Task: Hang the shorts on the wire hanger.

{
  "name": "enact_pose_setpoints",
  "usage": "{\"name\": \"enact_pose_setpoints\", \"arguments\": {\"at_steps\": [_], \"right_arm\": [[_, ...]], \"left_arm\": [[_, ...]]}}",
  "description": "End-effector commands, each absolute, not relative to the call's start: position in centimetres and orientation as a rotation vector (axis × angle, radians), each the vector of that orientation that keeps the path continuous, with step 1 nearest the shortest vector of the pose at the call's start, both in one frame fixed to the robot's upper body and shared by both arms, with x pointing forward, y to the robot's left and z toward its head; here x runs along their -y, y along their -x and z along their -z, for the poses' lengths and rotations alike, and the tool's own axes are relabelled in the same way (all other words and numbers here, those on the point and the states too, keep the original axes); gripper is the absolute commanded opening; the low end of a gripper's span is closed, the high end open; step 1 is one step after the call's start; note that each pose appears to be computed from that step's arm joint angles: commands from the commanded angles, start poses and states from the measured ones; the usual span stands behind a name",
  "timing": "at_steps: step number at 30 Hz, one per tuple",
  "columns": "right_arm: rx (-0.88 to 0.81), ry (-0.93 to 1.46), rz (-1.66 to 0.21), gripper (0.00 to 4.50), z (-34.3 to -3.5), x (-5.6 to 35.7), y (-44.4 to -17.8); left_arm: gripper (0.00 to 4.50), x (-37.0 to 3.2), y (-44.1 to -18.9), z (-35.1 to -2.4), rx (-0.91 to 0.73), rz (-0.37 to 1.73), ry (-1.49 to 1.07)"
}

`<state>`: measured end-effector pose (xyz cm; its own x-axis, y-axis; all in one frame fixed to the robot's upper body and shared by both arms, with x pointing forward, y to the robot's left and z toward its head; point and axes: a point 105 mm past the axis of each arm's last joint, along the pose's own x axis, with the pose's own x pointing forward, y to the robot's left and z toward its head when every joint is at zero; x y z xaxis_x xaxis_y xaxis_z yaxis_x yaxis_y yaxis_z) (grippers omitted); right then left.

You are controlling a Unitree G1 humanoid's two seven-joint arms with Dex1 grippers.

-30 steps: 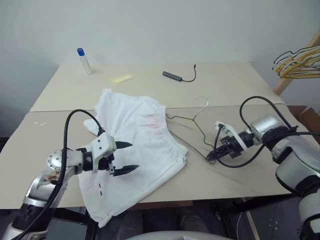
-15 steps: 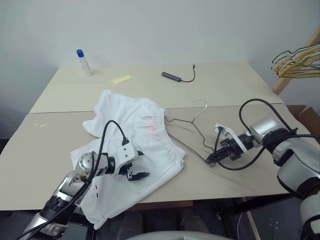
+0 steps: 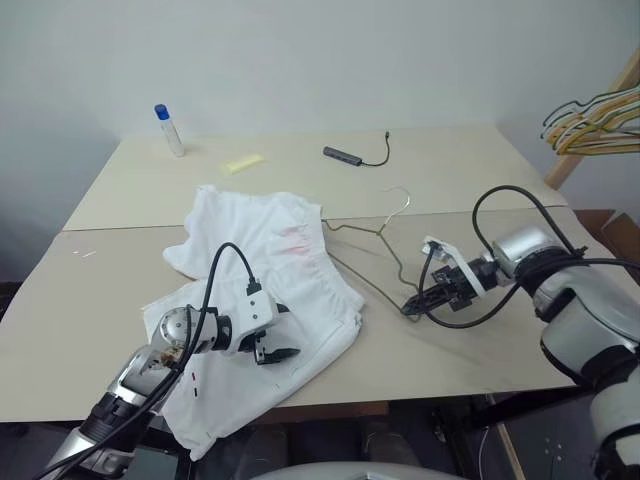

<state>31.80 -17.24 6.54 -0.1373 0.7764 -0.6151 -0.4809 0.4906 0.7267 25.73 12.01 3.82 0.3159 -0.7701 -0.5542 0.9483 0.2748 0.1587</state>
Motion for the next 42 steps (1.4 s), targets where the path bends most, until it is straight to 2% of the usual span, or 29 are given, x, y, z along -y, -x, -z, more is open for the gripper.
{"name": "enact_pose_setpoints", "arguments": {"at_steps": [1, 9, 16, 25, 37, 42], "right_arm": [[-1.196, -0.316, -1.176, 0.00, -9.0, 16.3, -33.2], [-1.110, -0.288, -1.176, 0.00, -9.9, 16.2, -34.3], [-1.111, -0.237, -1.178, 0.00, -9.5, 16.9, -34.2], [-1.093, -0.232, -1.058, 0.00, -9.2, 19.0, -34.8], [-1.146, -0.302, -0.962, 0.00, -8.2, 21.5, -33.7], [-1.226, -0.308, -0.941, 0.00, -6.7, 22.0, -32.4]], "left_arm": [[4.47, -12.5, -24.7, -2.1, -0.490, 1.216, -0.540], [4.47, -12.7, -24.4, -1.9, -0.492, 1.220, -0.547], [4.47, -12.9, -24.6, -2.0, -0.484, 1.215, -0.559], [4.47, -12.9, -24.9, -2.1, -0.474, 1.221, -0.572], [4.47, -12.7, -25.1, -2.1, -0.463, 1.232, -0.581], [4.47, -12.5, -25.1, -2.1, -0.459, 1.238, -0.583]]}}
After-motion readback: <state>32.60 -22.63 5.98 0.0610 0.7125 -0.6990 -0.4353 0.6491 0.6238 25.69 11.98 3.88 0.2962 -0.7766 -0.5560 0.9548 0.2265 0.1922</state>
